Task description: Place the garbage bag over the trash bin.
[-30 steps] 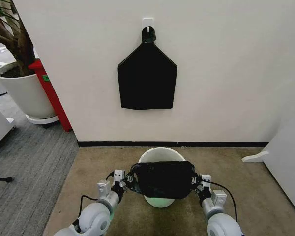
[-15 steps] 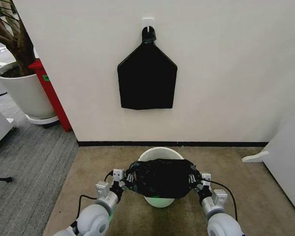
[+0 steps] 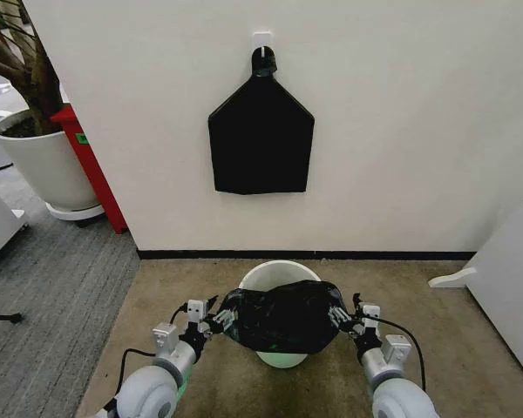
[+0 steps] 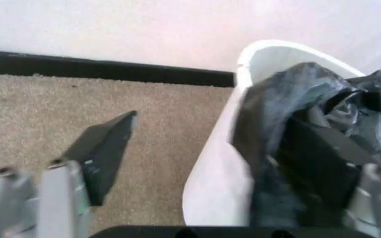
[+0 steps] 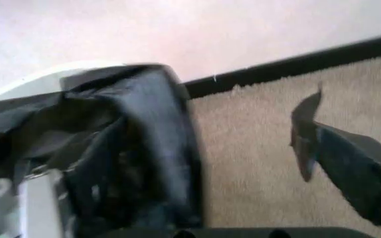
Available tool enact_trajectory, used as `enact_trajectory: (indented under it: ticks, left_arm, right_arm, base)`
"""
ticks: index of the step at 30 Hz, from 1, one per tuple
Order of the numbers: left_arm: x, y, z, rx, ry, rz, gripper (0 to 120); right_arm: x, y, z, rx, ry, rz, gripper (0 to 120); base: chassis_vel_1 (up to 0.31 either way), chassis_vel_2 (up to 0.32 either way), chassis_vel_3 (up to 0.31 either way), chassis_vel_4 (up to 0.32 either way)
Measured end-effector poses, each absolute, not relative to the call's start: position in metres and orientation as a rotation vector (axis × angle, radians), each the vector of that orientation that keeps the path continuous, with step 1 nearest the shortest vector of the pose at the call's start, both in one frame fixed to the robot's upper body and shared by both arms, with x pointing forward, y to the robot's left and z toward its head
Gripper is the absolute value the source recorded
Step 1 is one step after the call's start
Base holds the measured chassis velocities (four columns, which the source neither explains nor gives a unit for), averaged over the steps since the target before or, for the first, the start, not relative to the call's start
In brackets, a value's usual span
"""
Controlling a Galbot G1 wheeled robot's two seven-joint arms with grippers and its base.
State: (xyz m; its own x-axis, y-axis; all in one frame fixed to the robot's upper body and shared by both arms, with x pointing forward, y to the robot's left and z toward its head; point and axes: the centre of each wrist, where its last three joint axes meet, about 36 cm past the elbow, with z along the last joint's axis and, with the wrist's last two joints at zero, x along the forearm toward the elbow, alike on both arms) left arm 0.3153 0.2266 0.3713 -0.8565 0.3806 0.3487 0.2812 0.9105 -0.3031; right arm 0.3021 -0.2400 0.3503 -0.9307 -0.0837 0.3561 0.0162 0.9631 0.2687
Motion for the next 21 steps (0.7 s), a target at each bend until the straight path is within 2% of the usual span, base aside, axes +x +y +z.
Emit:
enact_trajectory:
  ticks: [4,12,21]
  left_arm:
    - [0.317,0.225,0.373,-0.484,-2.660,0.346,100]
    - [0.316,0.223,0.377,-0.481,-2.663,0.360,100]
    - [0.301,0.221,0.397,-0.511,-2.638,0.467,100]
  right_arm:
    - [0.309,-0.251,0.353,0.035,-2.736,-0.432,100]
    - [0.309,-0.260,0.365,0.028,-2.728,-0.524,100]
    - [0.296,-0.247,0.384,0.104,-2.705,-0.598,100]
  base:
    - [0.000,0.000,0.000,0.000]
    - [0.000,0.000,0.000,0.000]
    - [0.000,0.000,0.000,0.000]
